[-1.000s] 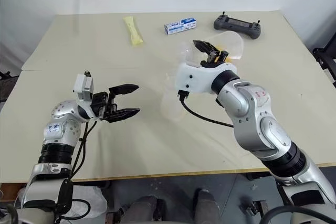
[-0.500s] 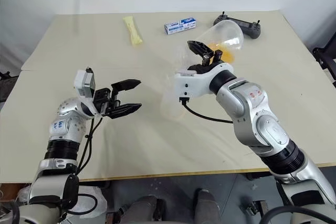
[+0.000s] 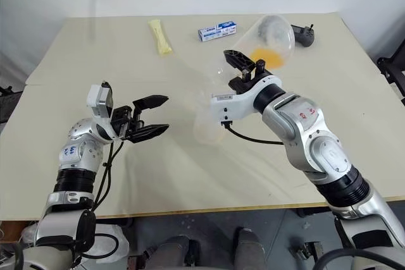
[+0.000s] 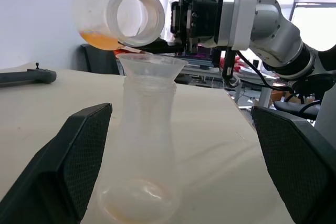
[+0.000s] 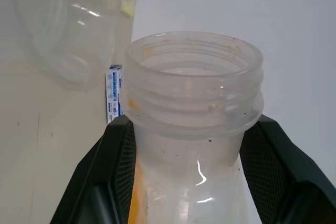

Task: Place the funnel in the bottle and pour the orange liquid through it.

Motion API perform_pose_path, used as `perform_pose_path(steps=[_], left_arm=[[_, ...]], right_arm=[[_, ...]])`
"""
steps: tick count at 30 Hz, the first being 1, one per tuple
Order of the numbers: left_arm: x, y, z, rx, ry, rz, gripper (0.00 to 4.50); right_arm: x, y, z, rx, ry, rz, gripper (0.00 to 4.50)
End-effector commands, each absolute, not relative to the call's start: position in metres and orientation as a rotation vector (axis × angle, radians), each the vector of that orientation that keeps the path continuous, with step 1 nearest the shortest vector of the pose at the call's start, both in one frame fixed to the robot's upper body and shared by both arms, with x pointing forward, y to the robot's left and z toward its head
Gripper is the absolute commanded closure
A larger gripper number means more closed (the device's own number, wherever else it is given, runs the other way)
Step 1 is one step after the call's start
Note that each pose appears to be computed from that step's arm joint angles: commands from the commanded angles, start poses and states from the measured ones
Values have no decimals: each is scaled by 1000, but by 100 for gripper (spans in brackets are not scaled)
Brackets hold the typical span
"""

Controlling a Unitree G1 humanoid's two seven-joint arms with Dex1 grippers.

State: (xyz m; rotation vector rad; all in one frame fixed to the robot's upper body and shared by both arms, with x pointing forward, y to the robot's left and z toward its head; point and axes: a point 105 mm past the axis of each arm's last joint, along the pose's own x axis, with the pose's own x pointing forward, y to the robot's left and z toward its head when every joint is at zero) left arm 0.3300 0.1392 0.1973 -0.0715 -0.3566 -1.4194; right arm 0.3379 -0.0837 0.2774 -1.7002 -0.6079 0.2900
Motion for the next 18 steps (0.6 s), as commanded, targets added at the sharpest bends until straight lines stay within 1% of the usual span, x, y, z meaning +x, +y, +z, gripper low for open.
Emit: perform_pose_path(steps=[1, 18], left_arm=[[329, 138, 206, -61, -394, -1431, 0], [330, 136, 206, -64, -391, -1436, 0]], right_arm=[[333, -91, 295, -1731, -661, 210, 210], [333, -90, 292, -1820, -700, 208, 210]])
